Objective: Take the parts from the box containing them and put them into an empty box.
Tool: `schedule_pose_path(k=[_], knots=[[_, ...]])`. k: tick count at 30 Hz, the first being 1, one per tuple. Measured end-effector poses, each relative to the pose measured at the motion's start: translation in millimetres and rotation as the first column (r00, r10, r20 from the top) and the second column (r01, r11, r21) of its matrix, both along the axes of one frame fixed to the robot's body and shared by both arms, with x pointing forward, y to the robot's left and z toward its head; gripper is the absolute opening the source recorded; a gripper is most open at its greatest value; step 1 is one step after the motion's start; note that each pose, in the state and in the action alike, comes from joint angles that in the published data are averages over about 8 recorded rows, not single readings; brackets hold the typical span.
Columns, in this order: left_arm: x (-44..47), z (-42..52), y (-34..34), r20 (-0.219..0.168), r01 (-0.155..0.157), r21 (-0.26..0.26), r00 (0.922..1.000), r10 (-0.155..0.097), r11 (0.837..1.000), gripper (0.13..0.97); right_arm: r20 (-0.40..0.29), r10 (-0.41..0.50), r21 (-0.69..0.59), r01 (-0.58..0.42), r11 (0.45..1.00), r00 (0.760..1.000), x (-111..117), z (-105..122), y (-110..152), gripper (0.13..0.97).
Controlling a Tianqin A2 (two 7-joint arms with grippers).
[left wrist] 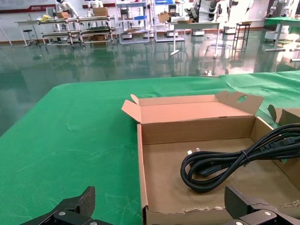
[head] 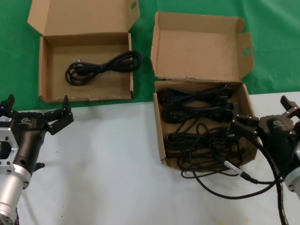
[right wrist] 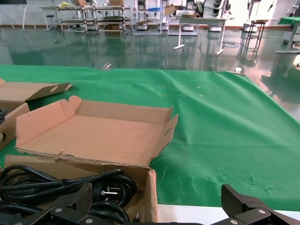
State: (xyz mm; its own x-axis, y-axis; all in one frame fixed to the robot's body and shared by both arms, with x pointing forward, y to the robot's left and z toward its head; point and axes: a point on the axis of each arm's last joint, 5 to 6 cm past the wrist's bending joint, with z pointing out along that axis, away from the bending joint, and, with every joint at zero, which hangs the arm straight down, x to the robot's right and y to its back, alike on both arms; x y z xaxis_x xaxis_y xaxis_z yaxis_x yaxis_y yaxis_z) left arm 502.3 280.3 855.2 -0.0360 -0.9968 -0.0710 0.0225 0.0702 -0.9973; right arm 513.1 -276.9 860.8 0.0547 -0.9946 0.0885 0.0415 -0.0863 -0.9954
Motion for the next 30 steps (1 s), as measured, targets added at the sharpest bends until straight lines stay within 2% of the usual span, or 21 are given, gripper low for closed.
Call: schedule_pose_path(k=[30], knots=[[0.0,0.0,0.0,0.000,0.000,0.000,1.0000,0.000,1.000,0.966,0.000,0.000,0.000,0.000,1.000,1.000,0.0,0.0,0.0,0.966]])
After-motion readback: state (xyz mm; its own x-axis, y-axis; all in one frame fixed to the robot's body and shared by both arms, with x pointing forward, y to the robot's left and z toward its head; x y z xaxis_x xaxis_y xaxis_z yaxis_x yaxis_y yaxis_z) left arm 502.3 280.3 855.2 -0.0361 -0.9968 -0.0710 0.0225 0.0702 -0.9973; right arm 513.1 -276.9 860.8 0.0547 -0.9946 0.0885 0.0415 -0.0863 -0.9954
